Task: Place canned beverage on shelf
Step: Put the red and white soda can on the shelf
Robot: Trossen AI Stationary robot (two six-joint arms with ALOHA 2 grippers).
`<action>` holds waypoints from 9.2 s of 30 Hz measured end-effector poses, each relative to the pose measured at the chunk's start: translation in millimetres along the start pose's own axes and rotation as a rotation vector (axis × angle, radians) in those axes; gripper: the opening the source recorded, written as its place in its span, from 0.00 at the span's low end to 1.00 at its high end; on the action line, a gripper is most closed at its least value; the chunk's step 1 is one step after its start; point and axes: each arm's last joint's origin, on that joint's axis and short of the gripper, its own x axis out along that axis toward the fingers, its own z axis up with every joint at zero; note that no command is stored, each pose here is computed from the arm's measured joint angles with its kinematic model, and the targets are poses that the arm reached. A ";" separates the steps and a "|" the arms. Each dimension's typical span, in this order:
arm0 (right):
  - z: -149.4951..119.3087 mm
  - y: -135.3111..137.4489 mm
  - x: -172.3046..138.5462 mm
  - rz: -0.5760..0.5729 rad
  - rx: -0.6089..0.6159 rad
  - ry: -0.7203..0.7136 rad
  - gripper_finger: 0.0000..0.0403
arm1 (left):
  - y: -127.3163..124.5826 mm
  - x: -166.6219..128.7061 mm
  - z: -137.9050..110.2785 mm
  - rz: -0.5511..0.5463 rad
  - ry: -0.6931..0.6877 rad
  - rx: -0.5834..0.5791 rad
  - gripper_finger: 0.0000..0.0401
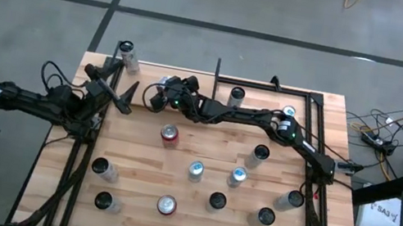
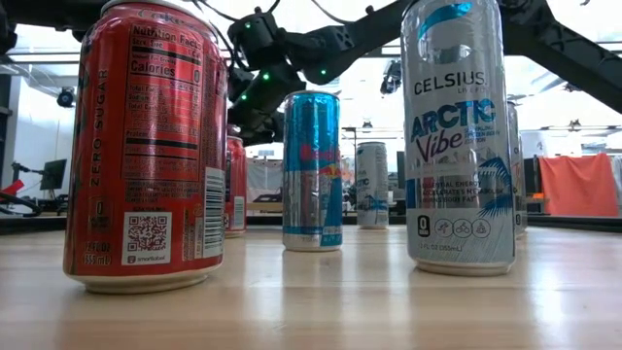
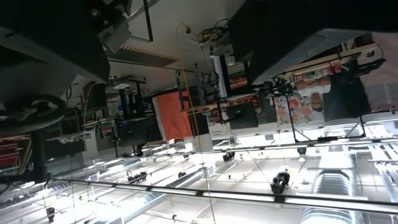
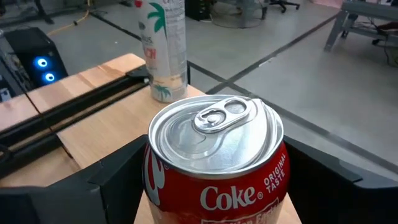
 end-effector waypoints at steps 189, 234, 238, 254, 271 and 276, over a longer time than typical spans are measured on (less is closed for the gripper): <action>89.3 -20.5 -156.9 0.454 -0.503 0.176 0.02 | -79.2 -18.1 0.9 -0.380 0.347 -0.393 0.00; 21.7 -93.8 -231.9 0.528 -0.276 -0.020 0.02 | -50.2 144.3 -46.8 -0.472 1.092 0.373 0.00; 21.1 -94.0 -231.8 0.527 -0.287 -0.016 0.02 | -39.6 151.3 -57.5 -0.459 1.133 0.388 0.00; 20.0 -94.3 -231.5 0.524 -0.318 -0.013 0.02 | -27.5 166.6 -85.1 -0.422 1.200 0.427 0.00; 18.1 -92.9 -227.9 0.522 -0.343 -0.022 0.02 | -6.4 175.7 -33.8 -0.360 0.950 0.394 0.00; 18.6 -92.7 -227.8 0.523 -0.340 -0.028 0.02 | 3.1 191.7 -48.2 -0.290 0.945 0.373 0.00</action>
